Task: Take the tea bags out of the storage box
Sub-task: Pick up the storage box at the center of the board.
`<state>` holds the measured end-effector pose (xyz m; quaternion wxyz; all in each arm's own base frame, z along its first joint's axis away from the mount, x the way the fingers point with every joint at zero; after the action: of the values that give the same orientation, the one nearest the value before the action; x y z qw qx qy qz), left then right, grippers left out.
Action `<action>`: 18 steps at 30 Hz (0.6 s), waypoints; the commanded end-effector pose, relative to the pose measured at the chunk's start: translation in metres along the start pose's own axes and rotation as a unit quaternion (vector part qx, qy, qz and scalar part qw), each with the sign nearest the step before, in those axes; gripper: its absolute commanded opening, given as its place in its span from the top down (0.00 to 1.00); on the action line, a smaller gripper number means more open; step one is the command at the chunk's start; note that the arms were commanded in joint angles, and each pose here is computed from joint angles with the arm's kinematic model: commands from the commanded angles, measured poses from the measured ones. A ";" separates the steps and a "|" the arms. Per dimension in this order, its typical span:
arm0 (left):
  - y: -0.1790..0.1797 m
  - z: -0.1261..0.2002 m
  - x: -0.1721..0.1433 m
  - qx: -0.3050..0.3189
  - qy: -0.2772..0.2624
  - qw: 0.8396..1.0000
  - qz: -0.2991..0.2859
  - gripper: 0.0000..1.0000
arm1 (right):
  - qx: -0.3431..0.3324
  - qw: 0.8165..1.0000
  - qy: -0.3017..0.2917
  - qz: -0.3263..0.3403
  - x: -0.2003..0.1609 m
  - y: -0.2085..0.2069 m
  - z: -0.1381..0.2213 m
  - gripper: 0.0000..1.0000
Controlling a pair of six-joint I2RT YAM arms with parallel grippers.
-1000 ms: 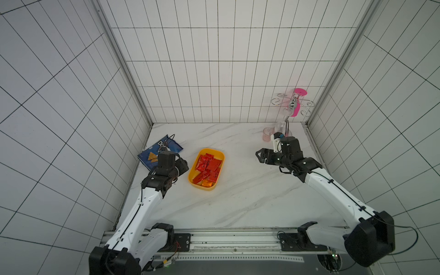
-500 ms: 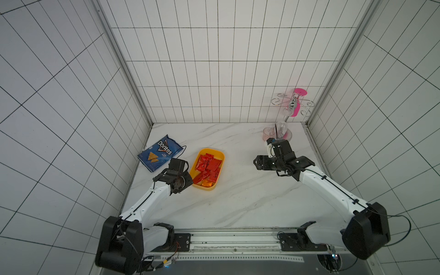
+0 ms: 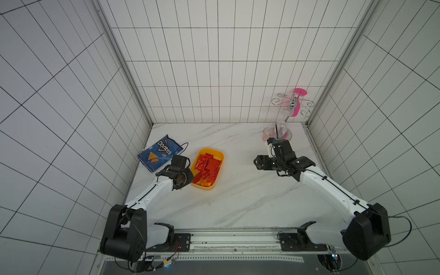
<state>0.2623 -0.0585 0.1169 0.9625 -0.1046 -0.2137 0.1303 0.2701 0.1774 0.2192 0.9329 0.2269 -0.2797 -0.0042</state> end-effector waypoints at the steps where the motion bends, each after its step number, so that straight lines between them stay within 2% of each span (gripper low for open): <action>1: -0.004 -0.003 0.006 -0.007 -0.004 1.000 -0.007 0.97 | 0.009 1.000 0.001 0.010 0.003 0.007 0.002 0.16; 2: -0.005 -0.002 0.006 -0.008 -0.004 1.000 -0.009 1.00 | 0.012 1.000 0.003 0.010 0.002 0.008 0.001 0.16; 8: -0.013 0.006 0.006 -0.005 -0.013 0.999 -0.031 1.00 | 0.043 0.998 0.028 0.026 -0.001 0.027 -0.003 0.19; 14: -0.023 0.013 0.004 0.003 -0.021 0.998 -0.058 1.00 | 0.125 0.984 0.085 0.089 -0.007 0.093 -0.017 0.28; 18: -0.024 0.014 0.003 -0.006 -0.021 0.998 -0.063 1.00 | 0.143 0.976 0.115 0.118 -0.011 0.135 -0.043 0.33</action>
<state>0.2589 -0.0788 0.1244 0.9682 -0.0949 -0.2177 0.0788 0.2687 0.2894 0.2315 0.9201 0.3023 -0.2082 0.1369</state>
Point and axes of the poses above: each gripper's point midway between its finger pads, its own z axis back along the fingers, its own y axis along the line the jaws close on, x = y × z, the point moved 6 cm from there along z, back along the fingers, and after that the axes turned 13 degrees about -z, right-handed, at the moved point
